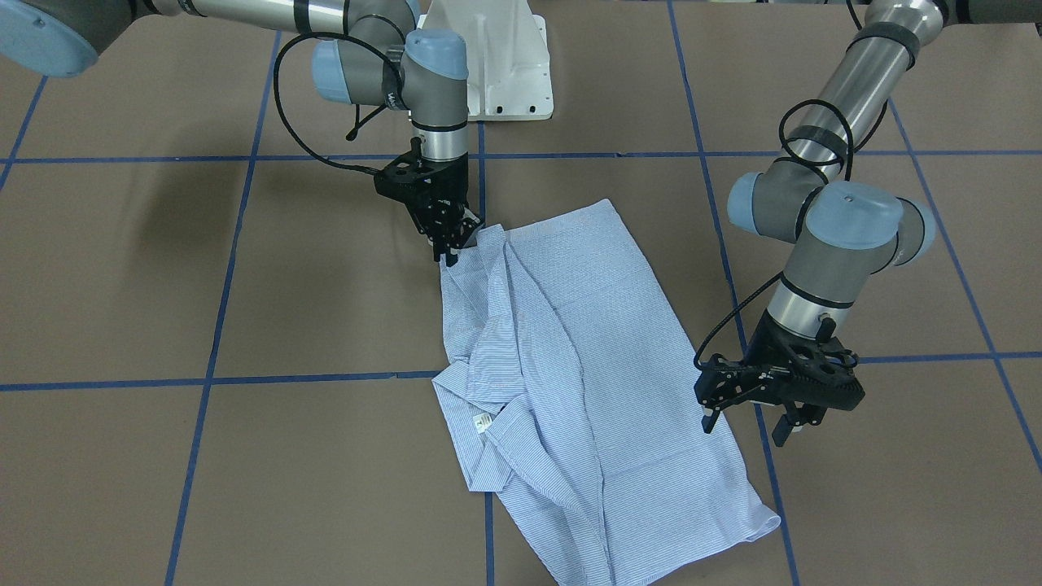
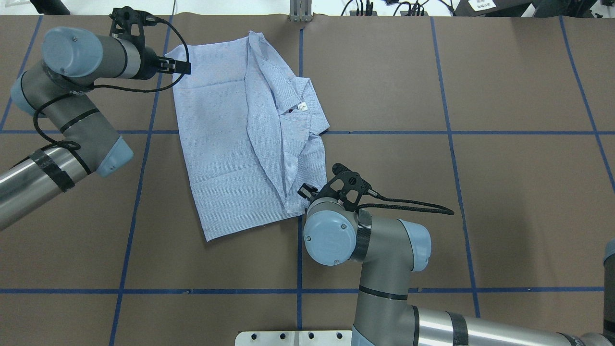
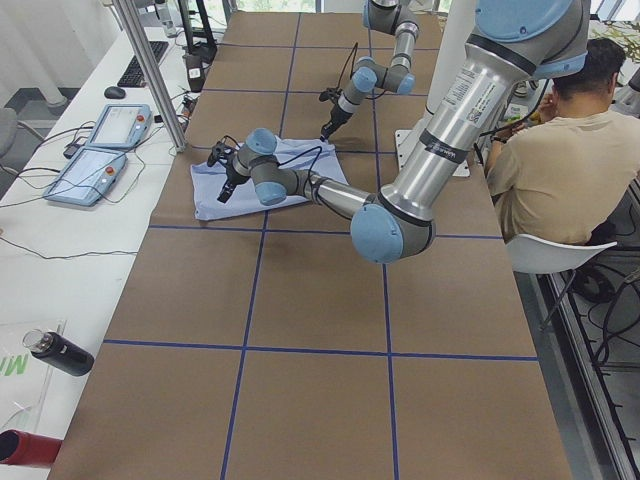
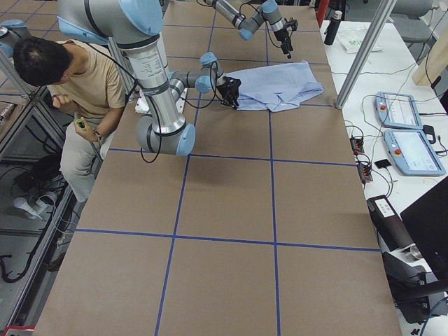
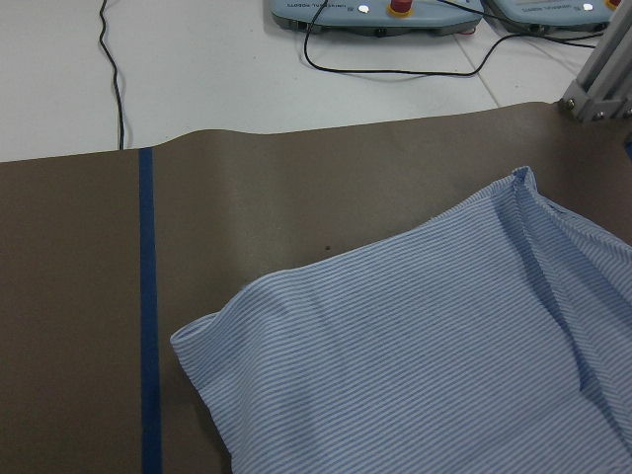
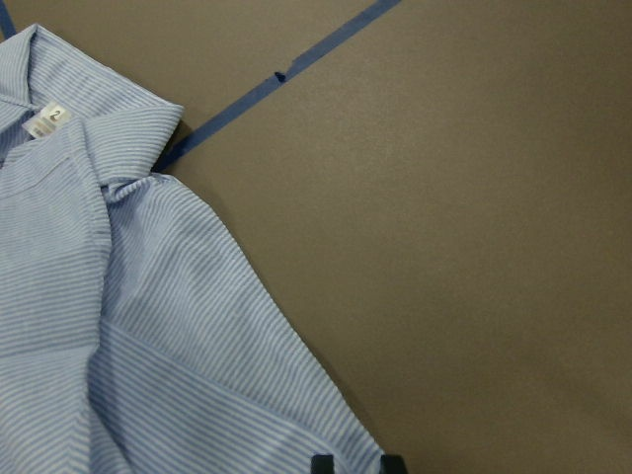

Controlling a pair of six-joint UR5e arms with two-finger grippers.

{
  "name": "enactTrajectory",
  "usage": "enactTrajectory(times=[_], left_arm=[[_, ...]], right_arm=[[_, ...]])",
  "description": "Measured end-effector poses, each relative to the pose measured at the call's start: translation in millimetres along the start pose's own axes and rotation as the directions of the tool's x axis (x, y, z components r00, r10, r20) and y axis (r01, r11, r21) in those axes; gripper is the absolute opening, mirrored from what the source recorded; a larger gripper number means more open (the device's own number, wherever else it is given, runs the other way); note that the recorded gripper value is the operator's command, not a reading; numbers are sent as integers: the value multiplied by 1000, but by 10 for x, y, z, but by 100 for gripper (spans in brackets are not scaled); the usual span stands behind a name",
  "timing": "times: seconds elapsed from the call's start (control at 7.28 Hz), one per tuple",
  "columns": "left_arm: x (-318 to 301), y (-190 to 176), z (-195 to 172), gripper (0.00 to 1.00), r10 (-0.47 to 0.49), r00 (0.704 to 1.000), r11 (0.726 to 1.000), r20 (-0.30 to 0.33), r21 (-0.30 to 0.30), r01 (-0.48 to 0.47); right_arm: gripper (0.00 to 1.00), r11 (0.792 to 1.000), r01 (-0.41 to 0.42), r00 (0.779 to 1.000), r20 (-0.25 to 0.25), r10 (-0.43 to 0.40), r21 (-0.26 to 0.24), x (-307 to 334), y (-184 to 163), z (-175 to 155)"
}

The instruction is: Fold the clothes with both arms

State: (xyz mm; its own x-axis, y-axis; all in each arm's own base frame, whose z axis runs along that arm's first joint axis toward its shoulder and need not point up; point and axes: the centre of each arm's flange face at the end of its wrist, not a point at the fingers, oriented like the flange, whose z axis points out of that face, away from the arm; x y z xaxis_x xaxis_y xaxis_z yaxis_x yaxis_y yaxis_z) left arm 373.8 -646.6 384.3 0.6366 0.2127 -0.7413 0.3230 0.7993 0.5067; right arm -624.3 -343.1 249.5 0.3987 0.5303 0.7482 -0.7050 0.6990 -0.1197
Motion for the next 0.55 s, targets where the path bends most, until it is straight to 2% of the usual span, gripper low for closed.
enactTrajectory(times=[0.27,0.55], left_arm=[[8,-4,-8,100,0,1000,1000,-2,1,0],[21,-12,-21,100,0,1000,1000,-5,4,0]], right_arm=[[0,1000,1,1000,5,-1,0,-5,-7,-19],[0,1000,-1,1000,25,1,-4,154,-192,-171]])
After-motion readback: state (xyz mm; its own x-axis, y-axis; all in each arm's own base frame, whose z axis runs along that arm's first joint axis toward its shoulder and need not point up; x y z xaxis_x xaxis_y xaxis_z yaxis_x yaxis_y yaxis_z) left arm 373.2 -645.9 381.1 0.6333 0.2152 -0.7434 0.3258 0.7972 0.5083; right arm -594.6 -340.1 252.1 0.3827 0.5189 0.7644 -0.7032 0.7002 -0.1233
